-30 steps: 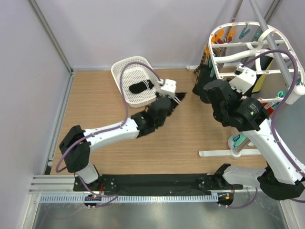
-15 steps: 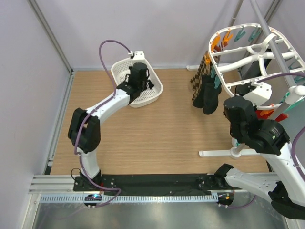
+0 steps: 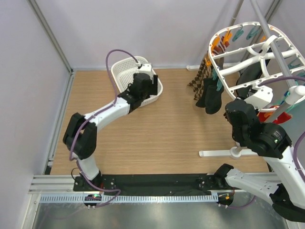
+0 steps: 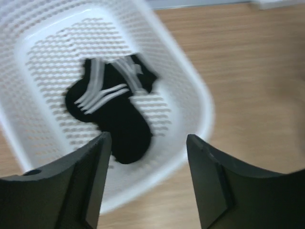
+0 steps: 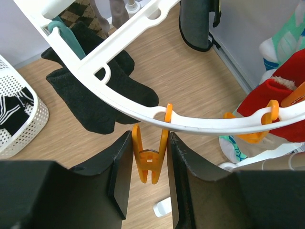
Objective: Remove the socks clipped to the hanger
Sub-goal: Place the sock in the bin, then remove the sock from the hanger.
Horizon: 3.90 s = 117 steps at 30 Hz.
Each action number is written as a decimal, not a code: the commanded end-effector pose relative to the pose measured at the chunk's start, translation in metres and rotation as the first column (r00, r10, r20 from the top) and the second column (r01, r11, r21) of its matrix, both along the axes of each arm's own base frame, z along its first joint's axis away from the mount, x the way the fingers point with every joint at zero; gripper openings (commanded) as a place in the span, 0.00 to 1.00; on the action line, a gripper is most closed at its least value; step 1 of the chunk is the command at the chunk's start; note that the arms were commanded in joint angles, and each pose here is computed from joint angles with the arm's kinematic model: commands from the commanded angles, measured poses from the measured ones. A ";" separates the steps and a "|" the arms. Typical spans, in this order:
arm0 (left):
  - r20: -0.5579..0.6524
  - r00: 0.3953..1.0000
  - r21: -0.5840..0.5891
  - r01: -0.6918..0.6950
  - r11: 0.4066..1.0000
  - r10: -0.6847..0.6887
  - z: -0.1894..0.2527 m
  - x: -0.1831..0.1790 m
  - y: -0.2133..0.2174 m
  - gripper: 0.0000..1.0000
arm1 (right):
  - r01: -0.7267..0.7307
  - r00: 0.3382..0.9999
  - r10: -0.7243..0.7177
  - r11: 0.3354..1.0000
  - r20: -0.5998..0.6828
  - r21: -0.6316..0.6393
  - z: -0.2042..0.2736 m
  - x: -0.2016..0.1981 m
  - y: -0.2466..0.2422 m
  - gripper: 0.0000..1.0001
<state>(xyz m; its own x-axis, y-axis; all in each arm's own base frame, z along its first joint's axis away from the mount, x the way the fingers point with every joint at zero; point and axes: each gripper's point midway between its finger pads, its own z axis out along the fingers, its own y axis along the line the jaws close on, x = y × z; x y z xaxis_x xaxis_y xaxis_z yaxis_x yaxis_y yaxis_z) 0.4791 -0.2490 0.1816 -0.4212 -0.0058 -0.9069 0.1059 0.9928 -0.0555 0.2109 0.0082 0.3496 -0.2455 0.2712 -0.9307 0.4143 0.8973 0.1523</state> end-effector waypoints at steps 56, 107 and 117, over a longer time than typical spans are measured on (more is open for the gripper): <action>0.556 0.562 -0.150 0.792 0.591 -0.612 0.152 -0.237 -0.283 0.00 | 0.095 0.991 -0.101 0.993 0.084 0.077 0.051 -0.009 -0.018 0.54; 0.586 0.700 -0.044 0.531 0.846 -0.409 0.147 -0.238 -0.277 0.00 | 0.234 0.971 -0.233 0.972 0.061 -0.015 0.059 0.038 0.007 0.53; 0.583 0.717 -0.027 0.487 0.873 -0.382 0.141 -0.235 -0.278 0.00 | 0.268 0.962 -0.266 0.962 0.055 -0.045 0.056 0.037 -0.001 0.51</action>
<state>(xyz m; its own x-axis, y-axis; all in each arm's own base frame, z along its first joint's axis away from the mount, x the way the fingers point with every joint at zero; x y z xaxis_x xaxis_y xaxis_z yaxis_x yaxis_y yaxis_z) 0.2419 -0.5313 0.2884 0.1202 -0.0225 -0.9925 0.6195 0.7829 0.0572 0.2638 0.0335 0.4036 -0.1271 0.3458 -0.9297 0.5713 0.7917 0.2164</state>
